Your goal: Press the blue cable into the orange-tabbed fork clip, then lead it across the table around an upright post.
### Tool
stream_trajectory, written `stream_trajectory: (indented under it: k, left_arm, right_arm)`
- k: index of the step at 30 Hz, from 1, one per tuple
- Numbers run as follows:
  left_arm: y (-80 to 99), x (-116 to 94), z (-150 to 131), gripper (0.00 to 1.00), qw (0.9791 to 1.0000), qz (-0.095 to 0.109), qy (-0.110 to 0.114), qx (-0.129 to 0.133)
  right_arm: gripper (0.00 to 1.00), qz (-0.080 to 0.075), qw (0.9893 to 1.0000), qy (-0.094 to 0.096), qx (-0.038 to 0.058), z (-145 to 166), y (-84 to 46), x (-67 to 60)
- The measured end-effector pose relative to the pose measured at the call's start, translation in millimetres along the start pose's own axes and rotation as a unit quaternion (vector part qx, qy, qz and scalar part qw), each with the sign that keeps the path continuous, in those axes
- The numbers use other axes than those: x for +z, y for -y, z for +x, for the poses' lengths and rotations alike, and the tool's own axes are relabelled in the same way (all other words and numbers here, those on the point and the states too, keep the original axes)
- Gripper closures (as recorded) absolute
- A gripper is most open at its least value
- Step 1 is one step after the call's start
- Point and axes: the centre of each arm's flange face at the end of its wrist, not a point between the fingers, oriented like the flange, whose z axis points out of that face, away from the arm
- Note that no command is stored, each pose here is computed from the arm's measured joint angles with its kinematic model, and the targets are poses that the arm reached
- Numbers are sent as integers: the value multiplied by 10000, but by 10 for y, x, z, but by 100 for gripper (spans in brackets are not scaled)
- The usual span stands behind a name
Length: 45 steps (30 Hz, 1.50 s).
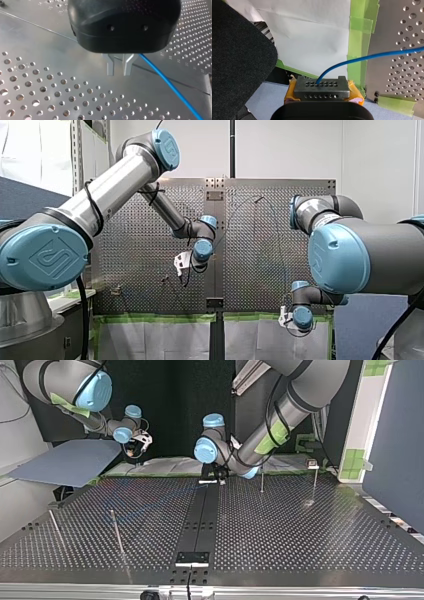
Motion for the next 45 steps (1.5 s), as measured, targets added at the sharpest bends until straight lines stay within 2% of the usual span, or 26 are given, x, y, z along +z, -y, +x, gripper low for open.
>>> stream_trajectory:
  k: [5, 6, 7, 9, 10, 12, 13, 15, 16, 18, 23, 31, 35, 38, 42, 45]
  left_arm:
    - [0, 1, 0, 78, 10000, 3, -1, 35]
    - [2, 1, 1, 73, 10000, 13, -6, 43]
    - [5, 0, 2, 73, 10000, 28, -13, 48]
    - [11, -3, 8, 62, 9999, 67, -47, 71]
    - [10, -6, 11, 62, 9999, 75, -68, 90]
    - [0, -13, 18, 39, 9998, 71, -125, 144]
    - [-7, -16, 21, 39, 9997, 64, -150, 167]
    - [-27, -19, 23, 13, 9996, 37, -203, 216]
    - [-37, -18, 23, 13, 9995, 22, -221, 232]
    - [-60, -16, 19, 0, 9994, -30, -242, 258]
    - [-92, -10, 11, 0, 9993, -122, -236, 277]
    - [-93, 0, 8, 0, 9992, -91, -246, 295]
    - [-118, 7, 41, 0, 9987, -83, -348, 359]
    - [-188, 41, 100, 0, 9979, -160, -468, 426]
    - [-390, 103, 293, 0, 9953, -396, -704, 543]
    - [-528, 130, 446, 0, 9941, -519, -799, 513]
  right_arm:
    - [100, -4, 10000, -9, -1, 10, -1, 14]
    - [100, -5, 10000, -9, -4, 11, -1, 15]
    - [100, -5, 10000, -11, -6, 12, -2, 16]
    - [100, -5, 10000, -11, -10, 12, -1, 16]
    - [100, -4, 10000, -10, -12, 12, -1, 16]
    - [100, -3, 10000, -10, -18, 11, 1, 16]
    - [100, -1, 10000, -12, -21, 12, 4, 16]
    - [100, 4, 10000, -14, -28, 13, 11, 15]
    - [100, 6, 10000, -15, -30, 12, 14, 14]
    - [100, 16, 10000, -16, -35, 12, 24, 11]
    - [100, 35, 10000, -20, -37, 12, 34, 10]
    - [100, 48, 10000, -23, -41, 12, 45, 8]
    - [100, 48, 10000, -24, -42, 14, 46, 9]
    - [100, 52, 10000, -19, -44, 11, 47, 8]
    - [100, 54, 10000, -21, -46, 13, 48, 9]
    - [100, 52, 10000, -22, -46, 14, 48, 9]
